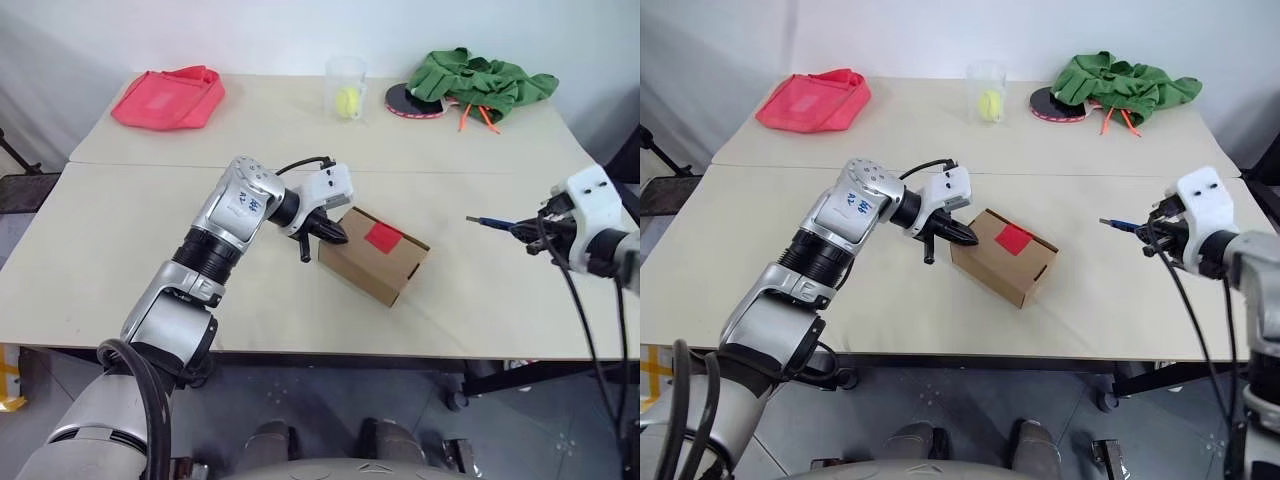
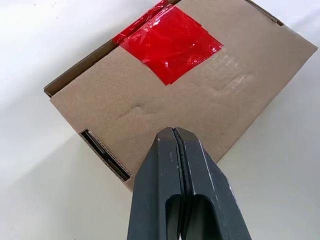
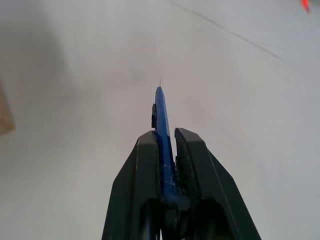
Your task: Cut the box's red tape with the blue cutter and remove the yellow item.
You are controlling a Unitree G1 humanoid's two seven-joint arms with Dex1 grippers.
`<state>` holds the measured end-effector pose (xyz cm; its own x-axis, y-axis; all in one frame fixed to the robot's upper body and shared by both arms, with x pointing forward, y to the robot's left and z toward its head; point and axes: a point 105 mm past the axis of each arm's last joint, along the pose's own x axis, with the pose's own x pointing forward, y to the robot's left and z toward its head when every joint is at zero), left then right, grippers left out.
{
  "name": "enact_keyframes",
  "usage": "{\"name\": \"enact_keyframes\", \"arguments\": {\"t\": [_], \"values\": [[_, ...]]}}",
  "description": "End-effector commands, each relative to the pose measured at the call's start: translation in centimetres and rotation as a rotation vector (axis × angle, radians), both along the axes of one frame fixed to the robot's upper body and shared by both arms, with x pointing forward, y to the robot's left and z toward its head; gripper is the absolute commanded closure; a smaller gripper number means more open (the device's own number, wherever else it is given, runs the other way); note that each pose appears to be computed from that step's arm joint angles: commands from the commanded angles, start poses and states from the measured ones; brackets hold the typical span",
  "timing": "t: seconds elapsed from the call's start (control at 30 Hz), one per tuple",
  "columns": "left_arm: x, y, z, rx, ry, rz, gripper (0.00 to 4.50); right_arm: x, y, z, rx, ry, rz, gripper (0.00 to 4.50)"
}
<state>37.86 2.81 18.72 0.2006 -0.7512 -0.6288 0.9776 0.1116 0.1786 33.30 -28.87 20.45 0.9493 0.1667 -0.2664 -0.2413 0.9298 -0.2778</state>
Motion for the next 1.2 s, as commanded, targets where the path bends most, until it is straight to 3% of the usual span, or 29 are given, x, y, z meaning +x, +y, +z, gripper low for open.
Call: {"name": "enact_keyframes", "arguments": {"t": [0.03, 0.2, 0.4, 0.57, 0.83, 0.93, 1.03, 1.2], "values": [[-0.7, -0.2, -2.7, 0.048, 0.084, -0.011, 4.5, 0.1, -2.7, 0.1, 0.033, -0.172, -0.157, 4.32], [-0.8, -0.1, -2.6, 0.051, 0.078, -0.014, 4.5, -0.6, -1.9, -5.1, 0.105, -0.097, -0.117, 4.32], [-1.0, 0.0, -2.7, 0.051, 0.08, -0.013, 4.5, -2.5, -1.5, -8.3, 0.094, 0.014, -0.084, 4.32], [-1.3, 0.1, -3.0, 0.049, 0.087, -0.017, 4.5, -4.1, -1.5, -9.7, 0.044, 0.072, -0.061, 2.71], [-1.9, -0.2, -3.2, 0.038, 0.093, -0.029, 4.5, -6.5, -0.6, -6.6, -0.052, 0.007, 0.02, 0.02], [-1.9, -0.1, -3.2, 0.034, 0.094, -0.028, 4.5, -6.8, 0.0, -4.8, -0.082, -0.01, 0.06, 0.02], [-1.9, 0.0, -3.3, 0.031, 0.096, -0.026, 4.5, -6.3, 1.6, -1.4, -0.092, -0.067, 0.138, 0.02], [-1.8, -0.1, -3.1, 0.017, 0.108, -0.024, 4.5, -3.4, 4.4, 2.2, -0.094, -0.044, 0.252, 0.02]]}}
